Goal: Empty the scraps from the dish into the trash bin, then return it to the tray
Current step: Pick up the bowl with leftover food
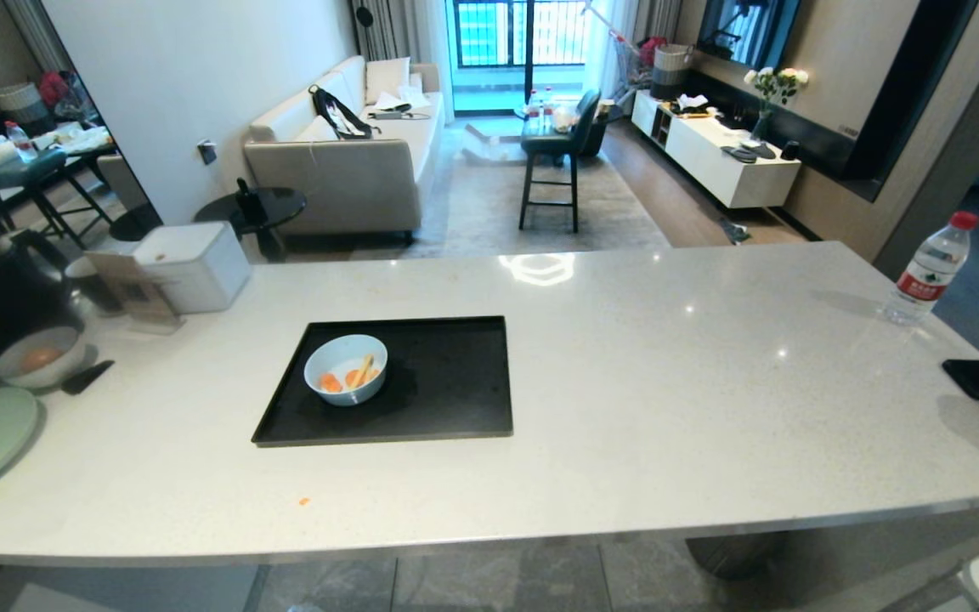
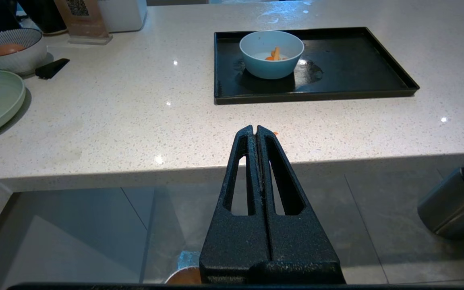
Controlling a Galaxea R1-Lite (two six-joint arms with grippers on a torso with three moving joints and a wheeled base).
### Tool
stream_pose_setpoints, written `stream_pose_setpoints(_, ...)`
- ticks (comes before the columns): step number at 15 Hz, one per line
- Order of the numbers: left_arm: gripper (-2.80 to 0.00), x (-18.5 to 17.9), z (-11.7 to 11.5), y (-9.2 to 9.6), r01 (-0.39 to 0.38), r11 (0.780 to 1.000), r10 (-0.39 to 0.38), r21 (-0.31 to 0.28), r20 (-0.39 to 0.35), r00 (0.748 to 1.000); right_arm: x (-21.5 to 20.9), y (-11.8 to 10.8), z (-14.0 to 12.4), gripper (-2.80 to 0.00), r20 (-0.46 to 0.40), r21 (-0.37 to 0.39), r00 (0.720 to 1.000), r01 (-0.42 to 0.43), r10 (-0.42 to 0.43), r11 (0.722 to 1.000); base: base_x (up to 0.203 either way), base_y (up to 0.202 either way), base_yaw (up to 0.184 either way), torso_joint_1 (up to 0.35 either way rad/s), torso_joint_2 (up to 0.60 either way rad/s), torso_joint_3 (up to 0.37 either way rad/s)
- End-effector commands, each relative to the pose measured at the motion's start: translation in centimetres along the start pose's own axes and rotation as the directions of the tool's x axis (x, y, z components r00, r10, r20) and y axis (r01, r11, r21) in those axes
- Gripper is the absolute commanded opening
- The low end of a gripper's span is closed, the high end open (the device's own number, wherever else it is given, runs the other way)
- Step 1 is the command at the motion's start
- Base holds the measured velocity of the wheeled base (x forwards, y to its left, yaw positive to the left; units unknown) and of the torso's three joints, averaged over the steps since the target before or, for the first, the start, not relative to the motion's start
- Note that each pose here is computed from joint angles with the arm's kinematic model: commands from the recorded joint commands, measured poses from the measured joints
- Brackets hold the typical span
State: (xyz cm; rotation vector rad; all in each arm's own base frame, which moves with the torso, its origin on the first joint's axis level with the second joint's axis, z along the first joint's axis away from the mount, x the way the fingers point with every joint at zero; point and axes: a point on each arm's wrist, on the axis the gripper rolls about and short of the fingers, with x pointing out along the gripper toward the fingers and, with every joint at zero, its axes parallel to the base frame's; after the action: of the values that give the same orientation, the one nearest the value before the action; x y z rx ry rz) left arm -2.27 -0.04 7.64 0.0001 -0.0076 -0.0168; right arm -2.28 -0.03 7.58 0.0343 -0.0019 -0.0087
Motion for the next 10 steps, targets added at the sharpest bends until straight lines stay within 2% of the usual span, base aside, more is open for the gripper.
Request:
stream_pose_setpoints(1, -2.80, 0.01, -0.01, 0.00, 0.000, 1.000, 0.000, 0.000, -0.001, 1.000, 0.00, 0.00, -0.01, -2.80, 0.000, 0.001, 1.000, 0.000, 0.000, 1.000, 0.000, 0.000, 0.000, 0.000, 0.00, 0.000)
stream_pose_setpoints(10, -2.80, 0.01, 0.01, 0.00, 0.002, 1.000, -0.002, -0.002, 0.000, 1.000, 0.00, 0.00, -0.01, -2.80, 0.000, 0.003, 1.000, 0.000, 0.000, 1.000, 0.000, 0.000, 0.000, 0.000, 0.00, 0.000)
